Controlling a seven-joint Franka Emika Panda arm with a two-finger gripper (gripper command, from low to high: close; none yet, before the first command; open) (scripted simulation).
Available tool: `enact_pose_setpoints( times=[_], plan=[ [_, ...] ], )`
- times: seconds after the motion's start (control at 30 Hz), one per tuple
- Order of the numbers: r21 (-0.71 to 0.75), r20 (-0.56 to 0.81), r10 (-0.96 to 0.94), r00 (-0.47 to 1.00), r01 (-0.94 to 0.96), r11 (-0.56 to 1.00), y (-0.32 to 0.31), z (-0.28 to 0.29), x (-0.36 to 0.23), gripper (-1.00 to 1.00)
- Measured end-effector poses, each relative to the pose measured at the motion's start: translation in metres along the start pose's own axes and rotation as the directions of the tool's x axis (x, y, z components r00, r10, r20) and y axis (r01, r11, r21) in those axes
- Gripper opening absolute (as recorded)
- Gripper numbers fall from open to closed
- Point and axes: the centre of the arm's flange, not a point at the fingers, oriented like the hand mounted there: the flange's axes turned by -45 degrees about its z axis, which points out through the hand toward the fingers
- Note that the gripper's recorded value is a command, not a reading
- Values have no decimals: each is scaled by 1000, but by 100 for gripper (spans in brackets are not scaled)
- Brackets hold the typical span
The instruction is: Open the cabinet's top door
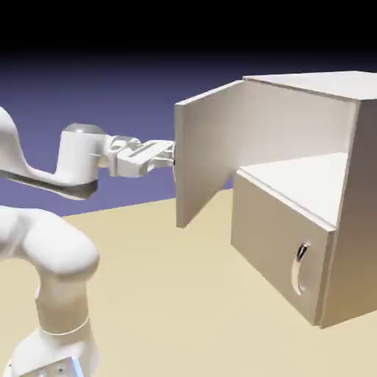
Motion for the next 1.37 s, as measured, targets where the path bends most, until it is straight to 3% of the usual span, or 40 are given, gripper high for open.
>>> enact_pose_setpoints(
  times=[0.5, 1.37],
  plan=[
    [-313, 0, 0, 1000, 0, 950, -67, -121, 0, -100],
    [-622, -1, 0, 1000, 0, 783, -180, -222, 0, -100]
  ],
)
